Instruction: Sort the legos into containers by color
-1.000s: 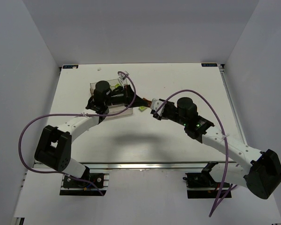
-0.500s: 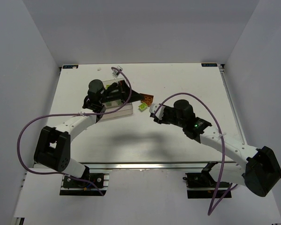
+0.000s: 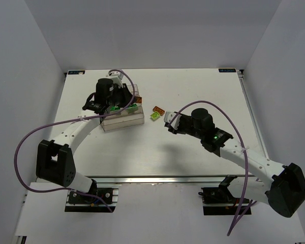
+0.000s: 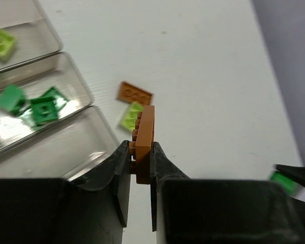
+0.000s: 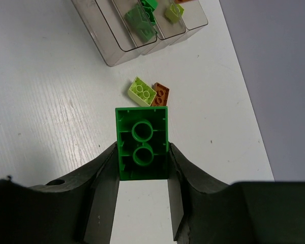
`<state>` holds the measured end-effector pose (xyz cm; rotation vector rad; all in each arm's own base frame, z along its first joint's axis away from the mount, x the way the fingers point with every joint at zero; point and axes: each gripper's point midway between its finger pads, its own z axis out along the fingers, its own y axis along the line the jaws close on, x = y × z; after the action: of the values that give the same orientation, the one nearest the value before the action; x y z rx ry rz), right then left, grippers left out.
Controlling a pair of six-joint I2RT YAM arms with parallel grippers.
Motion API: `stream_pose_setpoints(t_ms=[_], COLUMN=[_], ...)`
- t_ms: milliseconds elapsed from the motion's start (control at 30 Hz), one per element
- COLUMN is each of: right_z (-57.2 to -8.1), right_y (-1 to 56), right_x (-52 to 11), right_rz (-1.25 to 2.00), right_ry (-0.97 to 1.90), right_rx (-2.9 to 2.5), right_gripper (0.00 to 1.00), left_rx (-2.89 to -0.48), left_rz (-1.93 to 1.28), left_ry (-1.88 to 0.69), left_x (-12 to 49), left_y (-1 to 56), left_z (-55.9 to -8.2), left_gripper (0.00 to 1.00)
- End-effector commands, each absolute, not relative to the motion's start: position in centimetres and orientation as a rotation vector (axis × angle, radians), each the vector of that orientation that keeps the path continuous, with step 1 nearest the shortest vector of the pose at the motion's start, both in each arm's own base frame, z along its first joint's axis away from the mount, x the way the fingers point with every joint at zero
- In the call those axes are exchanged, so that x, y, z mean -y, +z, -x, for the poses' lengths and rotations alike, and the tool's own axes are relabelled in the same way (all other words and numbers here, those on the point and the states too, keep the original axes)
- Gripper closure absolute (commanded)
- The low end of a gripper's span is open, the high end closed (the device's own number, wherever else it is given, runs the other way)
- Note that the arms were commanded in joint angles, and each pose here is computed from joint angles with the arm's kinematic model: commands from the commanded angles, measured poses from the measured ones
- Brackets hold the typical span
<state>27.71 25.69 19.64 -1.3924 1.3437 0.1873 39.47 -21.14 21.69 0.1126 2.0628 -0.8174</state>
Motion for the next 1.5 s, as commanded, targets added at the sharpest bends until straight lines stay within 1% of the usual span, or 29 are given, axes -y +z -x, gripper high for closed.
stream_pose_setpoints(t_ms=[0,100,300,567,667,700,733,800,833,867,967,1033,1067,1100,1133,1167,1233,1267,1300,1367,1400,1433,1467], right_z=[-27.3,-27.3,-27.1,-26.9,-26.9,-26.9,-26.9,-26.9,-26.9,-26.9,-27.0,-27.0,-27.0,-27.1,-27.2,-27.3,-27.4,-27.5,-27.7,-28.4,-28.7,-29.3,-29.8], right_y=[20.3,20.5,20.5,20.6,20.6,20.7,20.7,20.5,20.5,20.6,20.5,20.4,20.4,20.4,20.4,20.2,20.6,20.6,20.0,21.0,20.1,21.1,19.9], right_x=[-25.7,-25.7,-25.7,-25.7,-25.7,-25.7,-25.7,-25.8,-25.8,-25.8,-25.9,-25.9,-26.0,-26.0,-26.1,-26.2,-26.6,-26.8,-27.2,-28.1,-28.9,-29.6,-30.5], right_rz=[1.378,1.378,1.383,1.382,1.382,1.382,1.382,1.387,1.387,1.387,1.389,1.392,1.392,1.393,1.393,1.399,1.404,1.409,1.430,1.443,1.472,1.475,1.507], right_ry=[0.200,0.202,0.211,0.217,0.217,0.220,0.220,0.222,0.221,0.221,0.223,0.224,0.226,0.226,0.226,0.229,0.236,0.241,0.255,0.267,0.293,0.302,0.326], right_rx=[-1.319,-1.313,-1.310,-1.308,-1.308,-1.305,-1.306,-1.309,-1.309,-1.309,-1.313,-1.315,-1.317,-1.319,-1.320,-1.325,-1.315,-1.317,-1.329,-1.324,-1.340,-1.334,-1.358], right_gripper=[1.00,1.00,1.00,1.00,1.00,1.00,1.00,1.00,1.00,1.00,1.00,1.00,1.00,1.00,1.00,1.00,1.00,1.00,1.00,1.00,1.00,1.00,1.00], left_rx=[-2.079,-2.116,-2.226,-2.272,-2.292,-2.293,-2.301,-2.303,-2.310,-2.314,-2.324,-2.324,-2.320,-2.317,-2.317,-2.305,-2.283,-2.268,-2.227,-2.166,-2.131,-2.067,-2.029], left_rz=[-0.098,-0.090,-0.119,-0.116,-0.119,-0.117,-0.116,-0.117,-0.115,-0.119,-0.121,-0.121,-0.122,-0.119,-0.119,-0.119,-0.118,-0.095,-0.082,-0.042,-0.017,0.018,0.043], left_ry=[-0.516,-0.444,-0.387,-0.329,-0.321,-0.316,-0.307,-0.300,-0.297,-0.295,-0.291,-0.291,-0.294,-0.294,-0.294,-0.297,-0.302,-0.259,-0.257,-0.238,-0.231,-0.231,-0.212], left_x=[16.9,16.1,15.9,15.3,15.2,15.2,15.1,15.0,14.9,14.9,14.9,14.9,14.9,14.9,14.9,14.9,14.9,14.1,13.7,12.9,12.2,11.3,10.7], left_y=[22.0,20.8,17.5,15.8,15.2,15.1,14.9,14.8,14.7,14.7,14.6,14.7,14.9,15.0,15.0,15.5,16.4,16.8,18.3,19.8,20.8,22.5,23.5], left_z=[-39.9,-40.4,-40.9,-41.2,-41.2,-41.3,-41.2,-41.3,-41.2,-41.2,-41.1,-41.1,-41.1,-41.1,-41.1,-41.1,-41.0,-41.2,-41.1,-41.2,-41.3,-41.1,-41.1], left_gripper=[1.00,1.00,1.00,1.00,0.95,0.93,0.86,0.76,0.67,0.63,0.55,0.55,0.49,0.46,0.46,0.42,0.41,0.39,0.38,0.36,0.35,0.30,0.29])
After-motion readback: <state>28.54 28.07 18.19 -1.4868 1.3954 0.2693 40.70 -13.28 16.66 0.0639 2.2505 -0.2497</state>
